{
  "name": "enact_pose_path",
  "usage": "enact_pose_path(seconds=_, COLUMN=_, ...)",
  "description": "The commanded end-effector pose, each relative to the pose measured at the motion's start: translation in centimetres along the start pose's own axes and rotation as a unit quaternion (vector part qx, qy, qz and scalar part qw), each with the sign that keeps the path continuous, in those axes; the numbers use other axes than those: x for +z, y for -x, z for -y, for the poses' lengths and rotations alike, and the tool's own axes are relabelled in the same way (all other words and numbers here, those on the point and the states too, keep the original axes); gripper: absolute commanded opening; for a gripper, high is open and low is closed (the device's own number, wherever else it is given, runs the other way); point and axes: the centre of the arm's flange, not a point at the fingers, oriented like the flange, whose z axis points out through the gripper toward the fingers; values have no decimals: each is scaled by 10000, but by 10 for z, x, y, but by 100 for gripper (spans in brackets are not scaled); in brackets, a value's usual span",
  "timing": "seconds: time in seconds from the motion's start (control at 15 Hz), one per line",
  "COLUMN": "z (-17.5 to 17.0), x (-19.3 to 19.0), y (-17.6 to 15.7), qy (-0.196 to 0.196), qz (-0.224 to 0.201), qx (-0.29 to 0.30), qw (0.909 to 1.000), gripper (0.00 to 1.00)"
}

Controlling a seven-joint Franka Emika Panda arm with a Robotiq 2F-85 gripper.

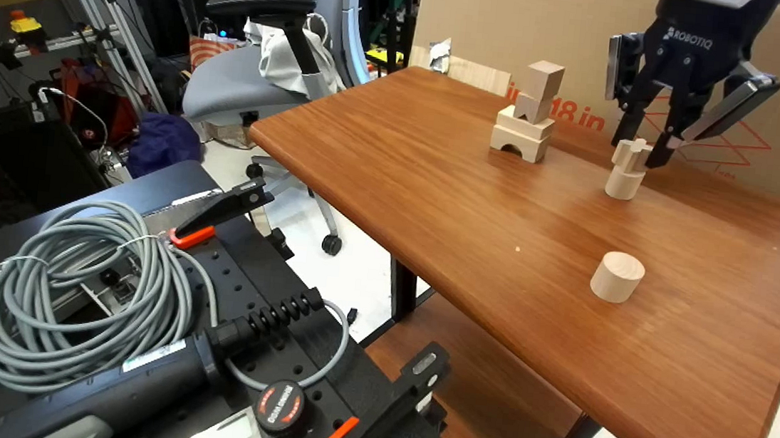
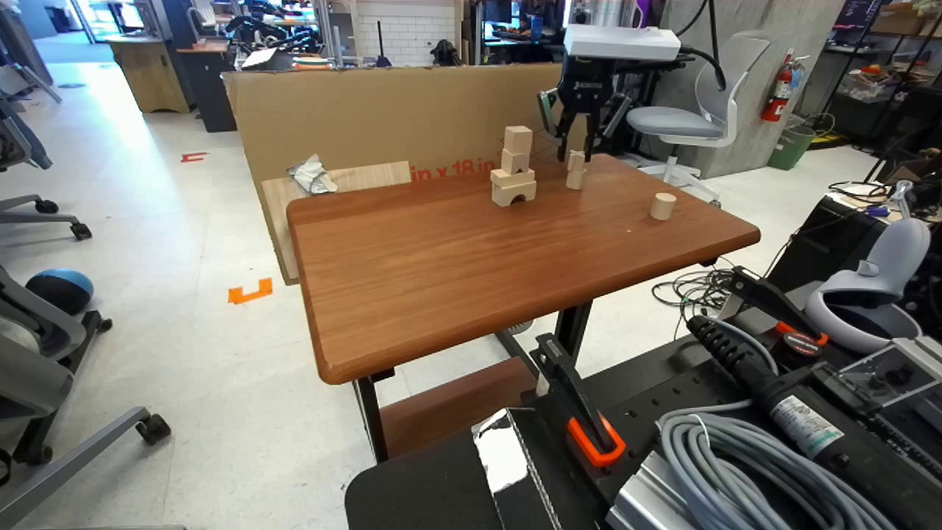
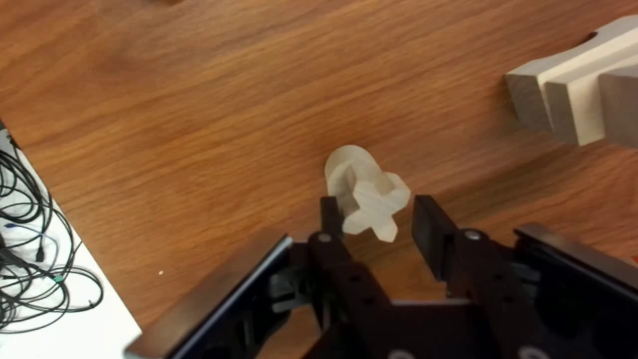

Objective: Put the flower shaped block on top of the cube

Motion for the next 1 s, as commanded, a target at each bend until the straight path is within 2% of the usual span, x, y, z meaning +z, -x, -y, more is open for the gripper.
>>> enact_pose_path(seconds=0.0, z=4, x=0, y=-6, qy=47, qz=-123, qx=58, qw=9999, gripper=12)
enact_pose_path(seconds=0.07, z=3, x=-2, y=-4, qy=14, qz=-121, qx=80, qw=9999, gripper=3)
enact_pose_path(seconds=0.13, z=3, x=-4, y=-2, qy=-21, qz=-110, qx=98, qw=9999, gripper=7)
enact_pose_path(seconds=0.27, z=0, x=-19, y=9, qy=-147, qz=-133, qx=73, qw=9998, gripper=7)
enact_pose_path(seconds=0.47, z=4, x=-61, y=28, qy=-275, qz=-322, qx=63, qw=9991, gripper=7)
enact_pose_path(seconds=0.73, z=25, x=-106, y=42, qy=-397, qz=-714, qx=-64, qw=9966, gripper=7)
enact_pose_path(seconds=0.93, z=49, x=-123, y=47, qy=-518, qz=-730, qx=-225, qw=9957, gripper=7)
